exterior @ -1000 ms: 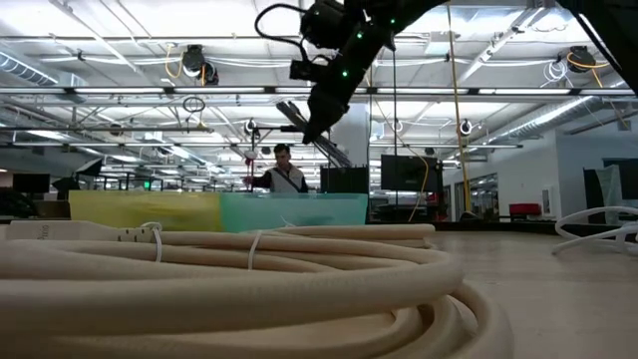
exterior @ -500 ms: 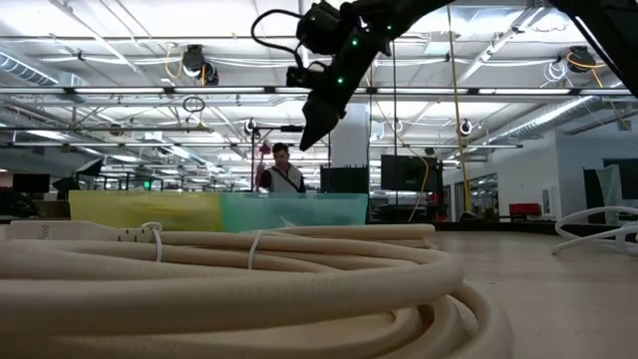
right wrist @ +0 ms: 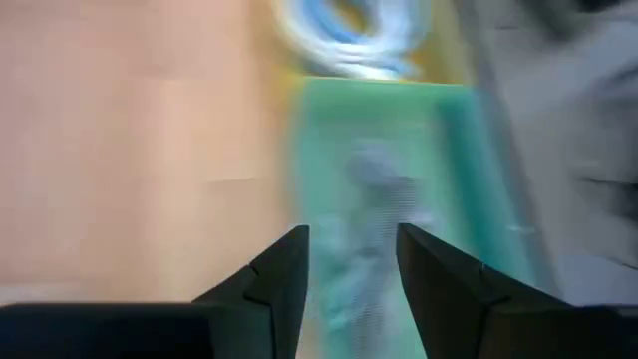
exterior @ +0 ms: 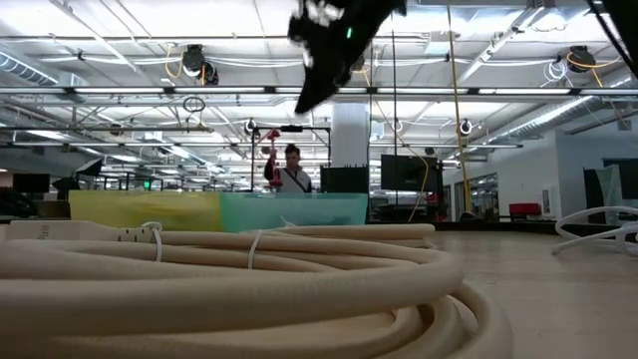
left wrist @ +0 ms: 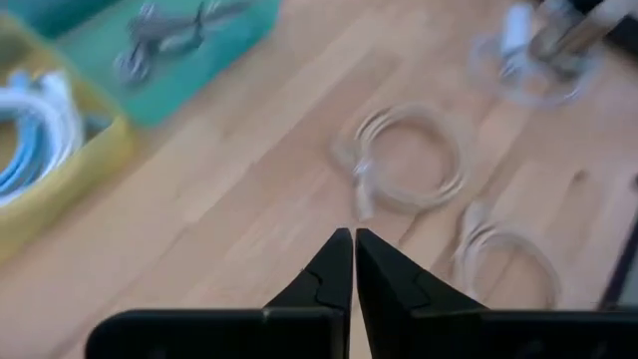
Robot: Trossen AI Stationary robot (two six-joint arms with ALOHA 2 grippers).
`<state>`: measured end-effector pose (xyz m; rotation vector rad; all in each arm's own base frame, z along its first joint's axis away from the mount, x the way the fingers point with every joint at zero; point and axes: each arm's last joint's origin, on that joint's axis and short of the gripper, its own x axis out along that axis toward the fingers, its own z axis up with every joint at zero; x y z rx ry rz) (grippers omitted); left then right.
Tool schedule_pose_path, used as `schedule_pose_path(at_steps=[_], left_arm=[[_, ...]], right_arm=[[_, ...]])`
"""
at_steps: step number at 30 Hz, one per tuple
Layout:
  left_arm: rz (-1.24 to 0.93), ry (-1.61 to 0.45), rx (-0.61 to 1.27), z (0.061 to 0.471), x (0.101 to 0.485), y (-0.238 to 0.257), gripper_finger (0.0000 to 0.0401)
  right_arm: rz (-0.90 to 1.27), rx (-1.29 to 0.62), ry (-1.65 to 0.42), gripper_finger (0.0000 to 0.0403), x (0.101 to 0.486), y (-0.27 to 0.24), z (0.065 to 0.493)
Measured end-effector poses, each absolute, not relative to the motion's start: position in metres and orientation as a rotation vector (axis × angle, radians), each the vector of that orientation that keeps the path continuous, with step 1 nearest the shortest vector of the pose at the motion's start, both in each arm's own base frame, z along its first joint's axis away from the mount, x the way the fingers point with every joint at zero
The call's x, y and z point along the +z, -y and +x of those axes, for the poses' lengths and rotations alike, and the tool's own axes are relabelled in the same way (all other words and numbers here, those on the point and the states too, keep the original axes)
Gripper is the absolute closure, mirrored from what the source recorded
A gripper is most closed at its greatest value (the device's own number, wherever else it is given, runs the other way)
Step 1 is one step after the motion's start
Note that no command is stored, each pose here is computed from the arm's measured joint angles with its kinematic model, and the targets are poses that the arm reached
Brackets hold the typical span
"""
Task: Pick & Place USB Port
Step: Put the top brown HDMI cable into the yellow bin
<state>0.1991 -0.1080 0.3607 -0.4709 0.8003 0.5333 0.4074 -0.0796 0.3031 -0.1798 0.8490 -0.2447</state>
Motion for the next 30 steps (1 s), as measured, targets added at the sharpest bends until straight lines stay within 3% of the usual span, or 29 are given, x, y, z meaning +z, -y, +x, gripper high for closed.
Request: schedule_pose_path(at_steps=[5, 12, 16, 21, 26, 30], left_arm=[[-0.464, -0.894, 0.575, 0.191, 0.356, 0.104, 0.0382], [-0.44, -0.873, 0.564, 0.2, 0.355, 0.099, 0.0382], [-0.443, -0.882, 0.579, 0.204, 0.349, 0.094, 0.0382], [-0.452, -0.921, 0.584, 0.208, 0.342, 0.088, 0.0382], [-0.479, -0.952, 0.566, 0.21, 0.335, 0.087, 0.0382], [-0.513, -0.958, 0.536, 0.213, 0.329, 0.091, 0.0382]], right_arm=[[-0.025, 0.0, -0.846, 0.0258, 0.331, 0.021, 0.385], [-0.078, 0.002, -1.026, 0.0263, 0.335, -0.045, 0.351], [-0.124, -0.105, -1.12, 0.0263, 0.306, -0.064, 0.334], [-0.012, -0.183, -1.073, 0.0262, 0.254, -0.067, 0.329], [0.184, -0.136, -1.026, 0.0261, 0.213, -0.055, 0.335], [0.222, -0.138, -1.059, 0.0261, 0.194, -0.046, 0.33]])
